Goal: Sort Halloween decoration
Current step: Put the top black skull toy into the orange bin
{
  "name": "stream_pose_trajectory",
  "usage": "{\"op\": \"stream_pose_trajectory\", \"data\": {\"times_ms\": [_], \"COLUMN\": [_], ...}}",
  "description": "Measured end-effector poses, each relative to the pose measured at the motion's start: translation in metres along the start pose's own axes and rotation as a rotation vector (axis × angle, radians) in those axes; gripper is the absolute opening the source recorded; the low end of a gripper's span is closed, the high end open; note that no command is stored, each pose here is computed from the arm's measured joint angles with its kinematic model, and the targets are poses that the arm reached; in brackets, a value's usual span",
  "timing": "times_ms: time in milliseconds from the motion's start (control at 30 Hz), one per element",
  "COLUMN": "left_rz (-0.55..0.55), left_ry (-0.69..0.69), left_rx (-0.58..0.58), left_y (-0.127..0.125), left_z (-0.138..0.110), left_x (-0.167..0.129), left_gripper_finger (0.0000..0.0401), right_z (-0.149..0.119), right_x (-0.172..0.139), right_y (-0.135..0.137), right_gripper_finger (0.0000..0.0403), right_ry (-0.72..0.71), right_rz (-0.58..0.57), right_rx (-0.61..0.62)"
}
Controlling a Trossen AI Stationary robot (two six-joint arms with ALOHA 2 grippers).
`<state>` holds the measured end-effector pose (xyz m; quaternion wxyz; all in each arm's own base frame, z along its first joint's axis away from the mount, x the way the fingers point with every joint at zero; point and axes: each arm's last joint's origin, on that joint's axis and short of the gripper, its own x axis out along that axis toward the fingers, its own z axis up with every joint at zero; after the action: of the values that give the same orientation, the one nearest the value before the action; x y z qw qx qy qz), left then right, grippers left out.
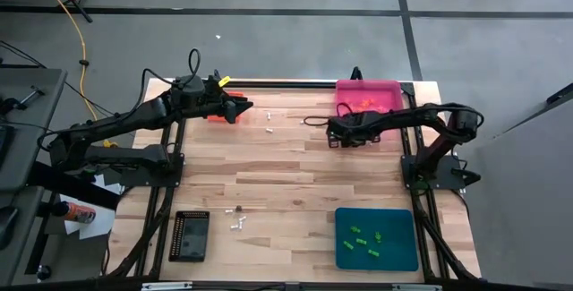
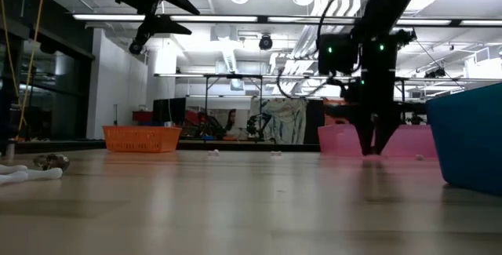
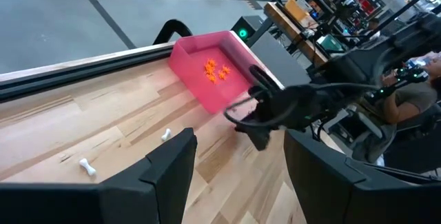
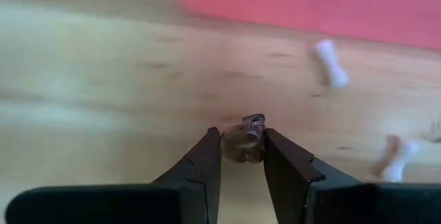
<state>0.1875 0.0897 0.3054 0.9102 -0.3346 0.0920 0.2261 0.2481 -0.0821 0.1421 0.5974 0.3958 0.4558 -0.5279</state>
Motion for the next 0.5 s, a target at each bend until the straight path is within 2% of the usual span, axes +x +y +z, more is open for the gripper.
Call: {"op": "stream_pose_trajectory", "data": {"times_ms": [167, 233, 500], "left_rz": [0.000, 0.000, 0.002], "left_ry": [0.001, 0.001, -0.006], "left_rx": [0.000, 0.000, 0.097], "left_y": [0.000, 0.000, 0.000], "left_z": [0.000, 0.000, 0.000], "left_x": [0.000, 0.000, 0.000], "left_gripper_finger": [0.0207, 0.0207, 0.0207], "right_z": [-0.005, -0.005, 0.011], "right_x": [-0.032, -0.050, -0.140], "right_y": [0.012, 0.019, 0.054], "right_gripper_finger": [0.0085, 0.0085, 0.0085], "right_ry": [-0.091, -0.152, -0.477], "right_rz": [0.120, 0.211, 0.751], "right_rx": [-0.124, -0.180, -0.516]}}
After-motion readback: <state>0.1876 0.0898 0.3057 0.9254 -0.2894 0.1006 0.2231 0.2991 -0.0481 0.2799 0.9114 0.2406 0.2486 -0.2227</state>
